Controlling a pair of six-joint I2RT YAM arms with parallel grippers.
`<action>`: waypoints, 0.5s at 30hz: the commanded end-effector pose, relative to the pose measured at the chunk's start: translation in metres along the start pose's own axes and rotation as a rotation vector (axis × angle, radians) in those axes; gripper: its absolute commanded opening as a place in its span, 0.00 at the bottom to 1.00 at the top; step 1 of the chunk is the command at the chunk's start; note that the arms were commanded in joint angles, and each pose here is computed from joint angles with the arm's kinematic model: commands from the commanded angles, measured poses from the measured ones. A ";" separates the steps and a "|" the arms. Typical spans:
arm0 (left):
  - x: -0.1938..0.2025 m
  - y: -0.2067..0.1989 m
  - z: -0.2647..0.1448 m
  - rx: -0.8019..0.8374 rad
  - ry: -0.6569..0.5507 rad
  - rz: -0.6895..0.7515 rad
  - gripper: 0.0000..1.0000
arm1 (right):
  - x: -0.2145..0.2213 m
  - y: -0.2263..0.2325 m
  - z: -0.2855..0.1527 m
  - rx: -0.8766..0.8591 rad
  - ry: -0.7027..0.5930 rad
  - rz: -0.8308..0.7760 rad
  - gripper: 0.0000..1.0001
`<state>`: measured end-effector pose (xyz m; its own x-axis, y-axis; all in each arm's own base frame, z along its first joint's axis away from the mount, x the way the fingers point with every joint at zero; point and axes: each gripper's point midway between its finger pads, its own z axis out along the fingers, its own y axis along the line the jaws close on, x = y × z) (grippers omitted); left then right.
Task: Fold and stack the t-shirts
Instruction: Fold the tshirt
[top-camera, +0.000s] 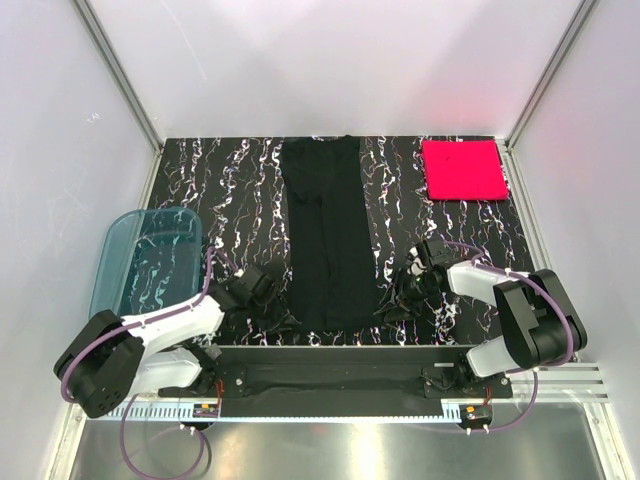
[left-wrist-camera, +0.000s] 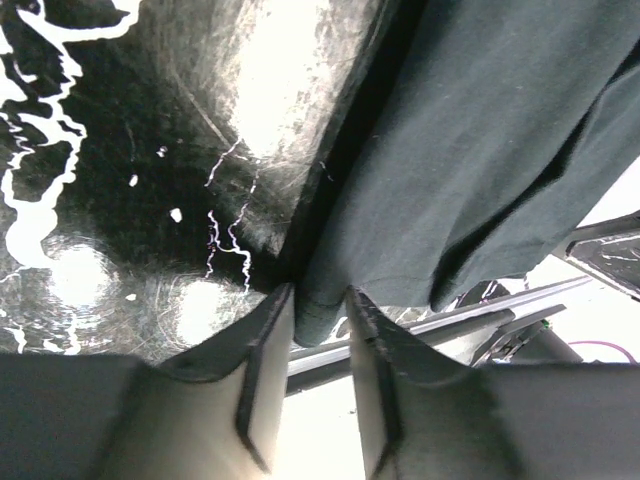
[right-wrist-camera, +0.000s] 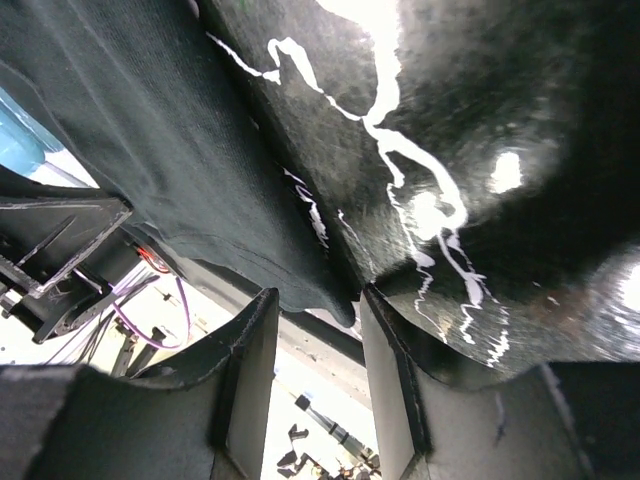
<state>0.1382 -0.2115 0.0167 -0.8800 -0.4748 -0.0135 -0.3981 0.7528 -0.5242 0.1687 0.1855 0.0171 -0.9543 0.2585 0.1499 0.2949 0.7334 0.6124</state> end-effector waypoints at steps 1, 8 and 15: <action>0.009 0.037 0.006 -0.121 0.023 -0.003 0.32 | -0.003 -0.018 0.010 0.089 -0.025 -0.020 0.47; 0.010 0.040 0.007 -0.120 0.025 0.005 0.23 | 0.003 -0.022 0.017 0.099 0.004 -0.010 0.45; 0.008 0.034 0.004 -0.101 0.015 0.033 0.00 | 0.009 -0.012 0.018 0.061 0.037 -0.040 0.12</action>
<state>0.1354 -0.2115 0.0138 -0.8834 -0.4685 -0.0077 -0.3939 0.7515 -0.5292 0.1609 0.1990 0.0095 -0.9569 0.2126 0.1977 0.2901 0.7275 0.6218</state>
